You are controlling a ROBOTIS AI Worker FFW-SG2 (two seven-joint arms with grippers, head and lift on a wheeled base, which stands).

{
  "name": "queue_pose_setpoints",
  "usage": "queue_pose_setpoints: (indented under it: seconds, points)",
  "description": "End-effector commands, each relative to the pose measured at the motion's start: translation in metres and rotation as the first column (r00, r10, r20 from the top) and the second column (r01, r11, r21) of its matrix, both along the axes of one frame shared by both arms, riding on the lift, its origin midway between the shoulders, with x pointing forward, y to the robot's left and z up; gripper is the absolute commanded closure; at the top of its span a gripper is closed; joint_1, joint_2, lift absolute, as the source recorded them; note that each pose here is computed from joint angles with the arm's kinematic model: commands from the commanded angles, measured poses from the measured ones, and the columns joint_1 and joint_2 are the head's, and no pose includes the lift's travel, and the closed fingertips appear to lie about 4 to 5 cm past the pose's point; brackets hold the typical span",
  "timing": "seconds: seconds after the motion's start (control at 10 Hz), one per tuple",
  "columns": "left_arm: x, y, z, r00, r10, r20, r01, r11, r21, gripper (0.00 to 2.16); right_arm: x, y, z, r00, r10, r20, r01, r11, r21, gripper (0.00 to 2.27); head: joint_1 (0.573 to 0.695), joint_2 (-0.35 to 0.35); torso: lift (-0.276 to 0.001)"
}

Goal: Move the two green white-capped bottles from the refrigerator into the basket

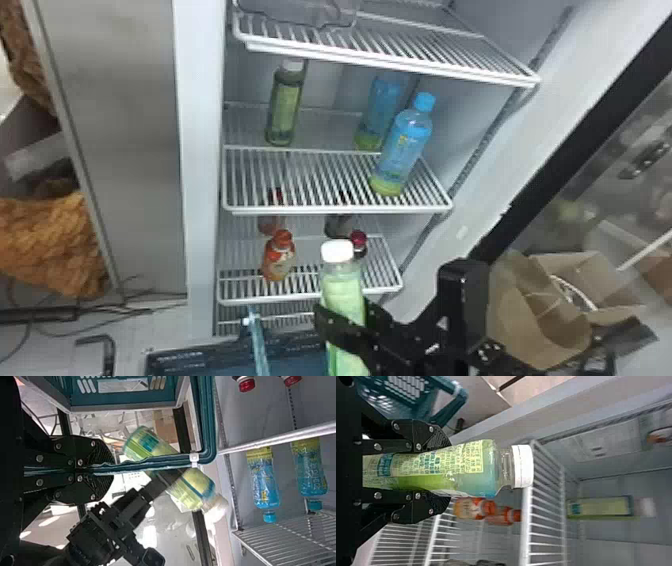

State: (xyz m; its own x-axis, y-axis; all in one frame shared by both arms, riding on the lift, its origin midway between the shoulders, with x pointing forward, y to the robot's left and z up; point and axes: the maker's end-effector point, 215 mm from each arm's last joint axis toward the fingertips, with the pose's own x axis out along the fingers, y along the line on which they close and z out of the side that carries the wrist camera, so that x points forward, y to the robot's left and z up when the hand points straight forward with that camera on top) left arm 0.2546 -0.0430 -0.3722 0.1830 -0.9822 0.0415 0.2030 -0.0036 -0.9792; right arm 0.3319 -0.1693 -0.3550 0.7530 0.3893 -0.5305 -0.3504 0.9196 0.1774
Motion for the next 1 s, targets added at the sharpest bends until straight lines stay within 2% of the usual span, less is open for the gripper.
queue_pose_setpoints:
  seconds: [0.0,0.5,0.7,0.8,0.9]
  points:
    - [0.000,0.000,0.000,1.000,0.000,-0.001,0.000,1.000,0.000,1.17,-0.010,-0.002,-0.018,0.997,0.001,-0.076,-0.001,1.000,0.001,0.89,0.695,-0.350,-0.004]
    - [0.002,0.001,0.000,1.000,0.006,0.002,-0.006,1.000,0.000,1.17,-0.030,0.023,-0.054,0.971,0.084,-0.226,-0.074,0.996,0.055,0.89,0.695,-0.350,-0.004]
    - [0.001,0.001,-0.001,1.000,0.006,0.000,-0.006,1.000,0.000,1.17,-0.032,0.034,-0.060,0.963,0.120,-0.243,-0.106,0.992,0.071,0.89,0.695,-0.350,-0.004]
    - [0.001,0.002,-0.001,1.000,0.008,0.000,-0.008,1.000,0.001,1.17,-0.035,0.032,-0.063,0.959,0.115,-0.257,-0.102,0.993,0.064,0.81,0.695,-0.350,-0.004]
    - [0.002,0.001,0.000,1.000,0.008,0.000,-0.008,1.000,-0.003,1.17,-0.033,0.030,-0.061,0.961,0.110,-0.252,-0.098,0.993,0.058,0.63,0.695,-0.350,-0.004]
